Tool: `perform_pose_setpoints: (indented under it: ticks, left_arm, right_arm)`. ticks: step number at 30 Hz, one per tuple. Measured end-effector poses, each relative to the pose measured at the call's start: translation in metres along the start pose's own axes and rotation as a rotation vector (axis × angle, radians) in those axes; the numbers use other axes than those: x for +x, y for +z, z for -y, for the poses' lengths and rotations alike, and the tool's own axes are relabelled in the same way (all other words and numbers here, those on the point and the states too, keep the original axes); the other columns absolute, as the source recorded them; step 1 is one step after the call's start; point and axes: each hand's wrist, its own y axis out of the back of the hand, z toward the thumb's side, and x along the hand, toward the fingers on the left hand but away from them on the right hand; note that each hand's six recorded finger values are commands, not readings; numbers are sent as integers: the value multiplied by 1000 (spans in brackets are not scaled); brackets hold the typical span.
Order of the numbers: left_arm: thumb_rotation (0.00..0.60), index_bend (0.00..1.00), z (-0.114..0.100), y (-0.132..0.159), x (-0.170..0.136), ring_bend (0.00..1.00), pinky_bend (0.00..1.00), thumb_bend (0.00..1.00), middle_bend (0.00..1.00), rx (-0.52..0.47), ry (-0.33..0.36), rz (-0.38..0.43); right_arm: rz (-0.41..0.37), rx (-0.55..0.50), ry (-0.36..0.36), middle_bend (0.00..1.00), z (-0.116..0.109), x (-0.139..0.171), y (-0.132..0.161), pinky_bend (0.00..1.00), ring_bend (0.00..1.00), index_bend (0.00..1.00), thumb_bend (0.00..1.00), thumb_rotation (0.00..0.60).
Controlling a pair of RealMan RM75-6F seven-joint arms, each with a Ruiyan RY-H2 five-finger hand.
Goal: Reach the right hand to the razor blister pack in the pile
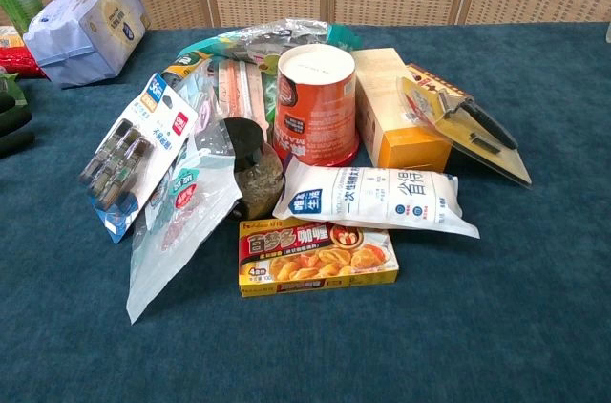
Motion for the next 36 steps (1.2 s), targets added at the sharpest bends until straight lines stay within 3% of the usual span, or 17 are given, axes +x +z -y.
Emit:
perform_pose_setpoints:
  ticks: [8,12,18,25,31,36]
  left_arm:
    - [600,231,0,5,2,0,0,0,0,-28,-2,24]
    - [600,233,-3,10,4,0,0,0,0,-23,-2,39]
    - [600,232,-8,20,12,0,0,0,0,-12,1,63]
    - [600,233,-8,19,17,0,0,0,0,-2,-1,46]
    - [600,233,-7,15,21,0,0,0,0,7,-11,27]
    - [600,234,-6,13,25,0,0,0,0,12,-10,14]
  right_arm:
    - [-25,-63,51,0,7,1,6,4,0,0,0,600]
    - [-57,-160,104,0,12,0,16,0,0,0,0,600]
    - [-147,-314,306,0,30,-9,43,0,0,0,0,600]
    - [-289,-292,513,0,51,-21,90,0,0,0,0,600]
    - [-370,-256,552,0,68,-36,124,0,0,0,0,600]
    - [-397,-287,554,0,84,-54,154,0,0,0,0,600]
